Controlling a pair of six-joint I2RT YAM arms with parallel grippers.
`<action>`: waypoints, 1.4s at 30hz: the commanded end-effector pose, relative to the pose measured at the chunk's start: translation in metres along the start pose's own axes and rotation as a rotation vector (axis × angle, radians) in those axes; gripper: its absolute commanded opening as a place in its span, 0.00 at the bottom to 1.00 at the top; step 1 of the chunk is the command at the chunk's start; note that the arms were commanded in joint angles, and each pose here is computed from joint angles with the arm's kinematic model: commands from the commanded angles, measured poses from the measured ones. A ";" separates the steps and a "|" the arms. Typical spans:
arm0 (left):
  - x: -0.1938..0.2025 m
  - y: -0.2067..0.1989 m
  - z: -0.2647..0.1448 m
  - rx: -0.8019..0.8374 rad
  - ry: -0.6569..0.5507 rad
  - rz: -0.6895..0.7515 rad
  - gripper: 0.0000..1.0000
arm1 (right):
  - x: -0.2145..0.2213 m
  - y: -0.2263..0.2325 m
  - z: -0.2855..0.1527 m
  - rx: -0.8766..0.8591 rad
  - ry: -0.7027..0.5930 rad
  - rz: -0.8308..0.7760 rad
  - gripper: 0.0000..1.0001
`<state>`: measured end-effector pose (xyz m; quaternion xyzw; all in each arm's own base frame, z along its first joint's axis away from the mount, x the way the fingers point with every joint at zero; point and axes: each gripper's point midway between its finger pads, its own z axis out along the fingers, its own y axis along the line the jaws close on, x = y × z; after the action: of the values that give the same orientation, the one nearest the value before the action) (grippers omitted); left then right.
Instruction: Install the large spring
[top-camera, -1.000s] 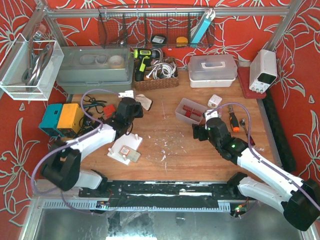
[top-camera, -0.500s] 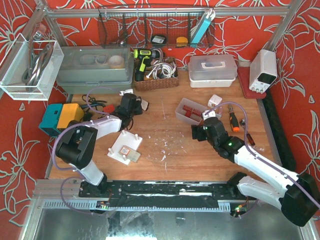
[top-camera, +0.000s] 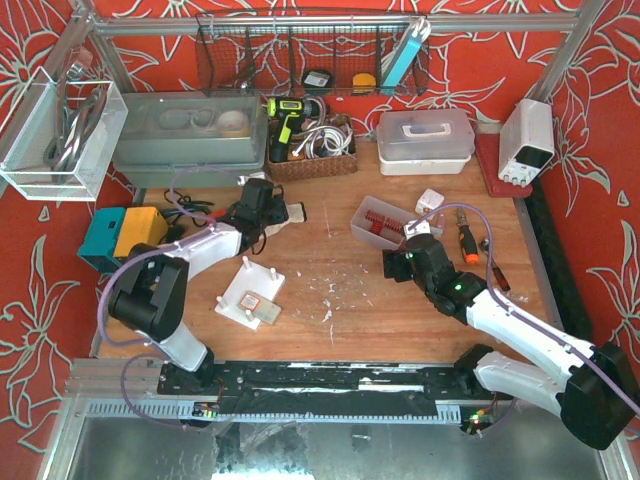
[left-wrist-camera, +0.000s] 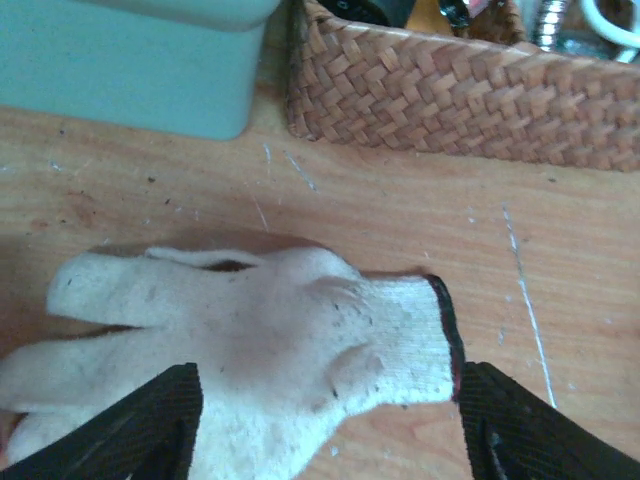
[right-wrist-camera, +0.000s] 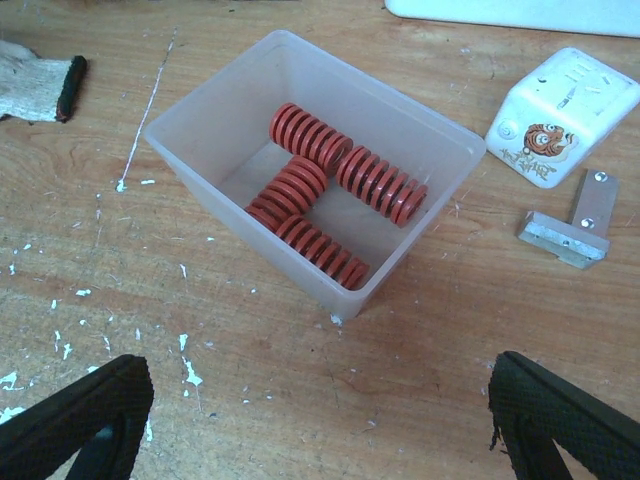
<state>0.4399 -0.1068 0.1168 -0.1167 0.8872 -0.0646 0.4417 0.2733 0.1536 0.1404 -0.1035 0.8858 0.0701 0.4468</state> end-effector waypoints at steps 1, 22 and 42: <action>0.000 -0.004 -0.028 0.045 0.067 -0.072 0.73 | 0.001 -0.002 0.001 0.019 -0.007 -0.002 0.93; 0.097 0.037 -0.163 -0.144 0.342 -0.625 0.58 | 0.001 0.000 0.002 0.020 -0.004 -0.013 0.92; 0.201 0.012 -0.199 -0.258 0.570 -0.755 0.70 | 0.002 0.001 0.004 0.033 0.003 -0.027 0.93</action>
<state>0.1767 -0.1564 0.0919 -0.4202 0.8834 -0.1674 0.1224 0.2730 0.1566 0.1348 -0.1099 0.8879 0.0605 0.4426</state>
